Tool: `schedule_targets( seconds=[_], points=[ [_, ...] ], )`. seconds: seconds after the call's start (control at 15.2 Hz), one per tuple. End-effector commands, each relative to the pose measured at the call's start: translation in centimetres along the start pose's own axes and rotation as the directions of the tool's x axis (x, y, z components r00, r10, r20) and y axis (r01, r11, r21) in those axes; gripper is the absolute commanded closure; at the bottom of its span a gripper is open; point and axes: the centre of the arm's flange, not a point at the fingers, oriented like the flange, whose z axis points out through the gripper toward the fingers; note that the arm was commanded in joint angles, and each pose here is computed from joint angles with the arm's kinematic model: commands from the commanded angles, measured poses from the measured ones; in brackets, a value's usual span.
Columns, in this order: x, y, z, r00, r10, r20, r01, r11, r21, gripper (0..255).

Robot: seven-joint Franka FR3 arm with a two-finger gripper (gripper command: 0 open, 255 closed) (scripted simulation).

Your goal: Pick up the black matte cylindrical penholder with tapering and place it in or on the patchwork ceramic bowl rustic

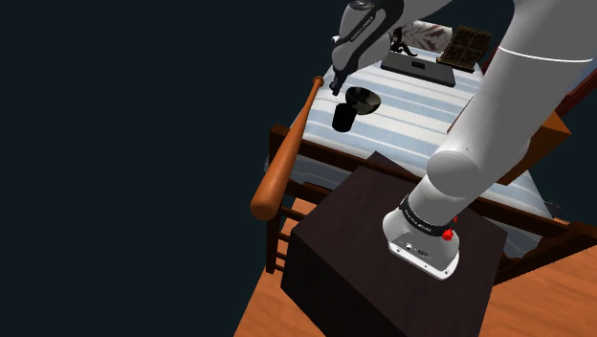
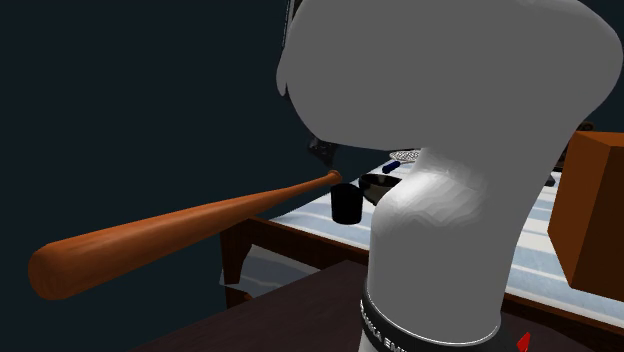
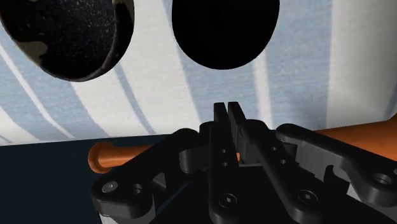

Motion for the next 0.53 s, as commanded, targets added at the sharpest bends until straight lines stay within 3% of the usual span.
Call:
schedule_targets(
  seconds=[0.0, 0.07, 0.13, 0.26, 0.46],
  points=[
    [0.2, 0.4, -0.9, 1.0, 0.0, 0.0, 0.0, 1.0, 0.0, 255],
    [0.1, 0.1, -0.5, 1.0, 0.0, 0.0, 0.0, 1.0, 0.0, 255],
    [0.1, 0.1, -0.5, 1.0, 0.0, 0.0, 0.0, 1.0, 0.0, 0],
    [-0.2, -1.8, 1.0, 0.995, -0.026, 0.099, 0.029, 0.999, -0.038, 0],
    [-1.1, -4.5, 3.3, 0.968, -0.056, 0.246, 0.08, 0.993, -0.09, 0]
  ],
)
